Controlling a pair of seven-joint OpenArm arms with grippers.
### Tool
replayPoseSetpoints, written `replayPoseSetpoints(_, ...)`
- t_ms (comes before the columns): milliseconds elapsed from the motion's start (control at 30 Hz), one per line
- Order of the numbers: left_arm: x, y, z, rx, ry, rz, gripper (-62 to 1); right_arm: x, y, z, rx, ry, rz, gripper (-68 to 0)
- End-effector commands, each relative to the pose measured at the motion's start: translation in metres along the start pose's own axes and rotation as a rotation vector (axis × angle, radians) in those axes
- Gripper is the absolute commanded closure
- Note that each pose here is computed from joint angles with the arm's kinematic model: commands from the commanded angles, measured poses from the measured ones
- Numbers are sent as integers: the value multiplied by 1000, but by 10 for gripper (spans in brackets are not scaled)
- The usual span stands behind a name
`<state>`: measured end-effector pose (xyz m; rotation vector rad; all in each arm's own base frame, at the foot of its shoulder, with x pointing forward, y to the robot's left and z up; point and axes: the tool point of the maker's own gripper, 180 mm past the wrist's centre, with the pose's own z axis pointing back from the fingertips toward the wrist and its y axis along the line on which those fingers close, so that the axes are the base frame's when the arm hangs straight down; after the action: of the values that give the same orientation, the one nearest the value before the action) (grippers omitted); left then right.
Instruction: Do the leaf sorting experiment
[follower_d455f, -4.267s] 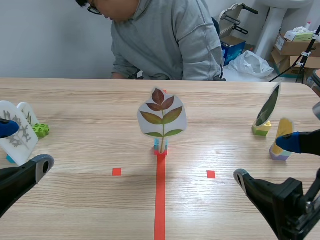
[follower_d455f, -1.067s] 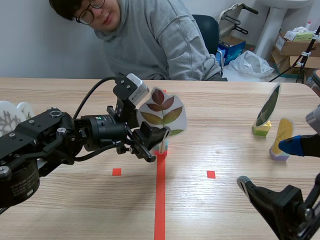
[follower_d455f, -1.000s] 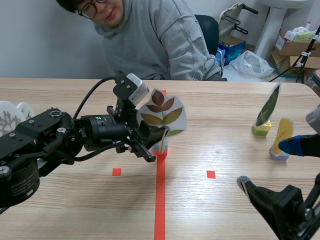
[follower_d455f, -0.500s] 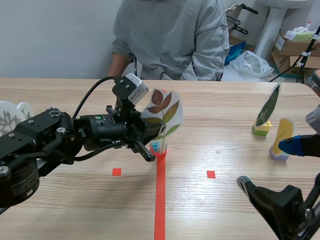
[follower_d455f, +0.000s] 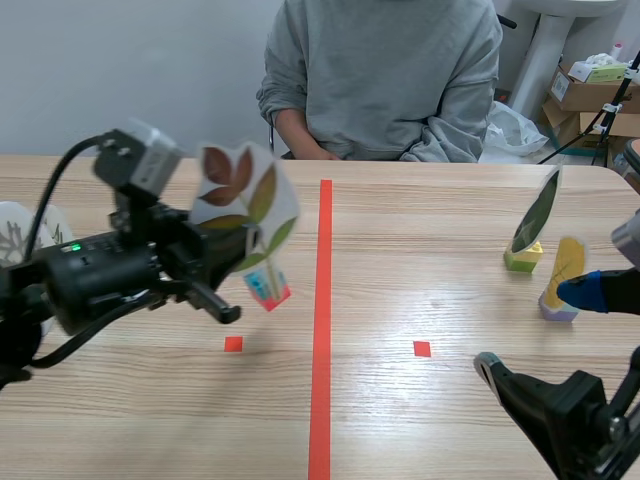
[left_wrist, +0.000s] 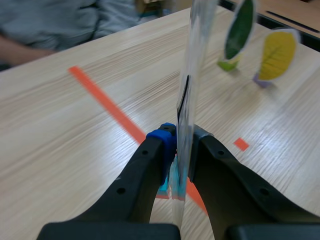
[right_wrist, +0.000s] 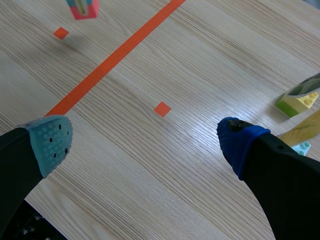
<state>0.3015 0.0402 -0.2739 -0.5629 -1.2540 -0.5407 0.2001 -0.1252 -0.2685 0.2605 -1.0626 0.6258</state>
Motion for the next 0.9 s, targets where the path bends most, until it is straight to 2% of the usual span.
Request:
replayPoseSetpoints(0,2,14,10,46,-25,30,-36,4,-4,0,-4,-14,13,-591)
replayPoseSetpoints(67,-4,33,27,118,-18,53,-36,4,-4,0,-4,-14,13,-591)
replayPoseSetpoints(200,-12,70,60,251,-8,62,-36,4,-4,0,-3,-13,15,-591)
replayPoseSetpoints(400,-24,120,102,397,29,44,-36,7,-7,-2,-9,-18,23,-591)
replayPoseSetpoints(567,-42,155,134,508,67,54,-36,11,-9,-3,-14,-29,29,-591)
replayPoseSetpoints(733,-56,176,156,601,70,78,-36,10,-9,-3,-14,-26,30,-591)
replayPoseSetpoints(867,-65,180,161,623,71,99,-36,10,-9,-3,-13,-22,29,-591)
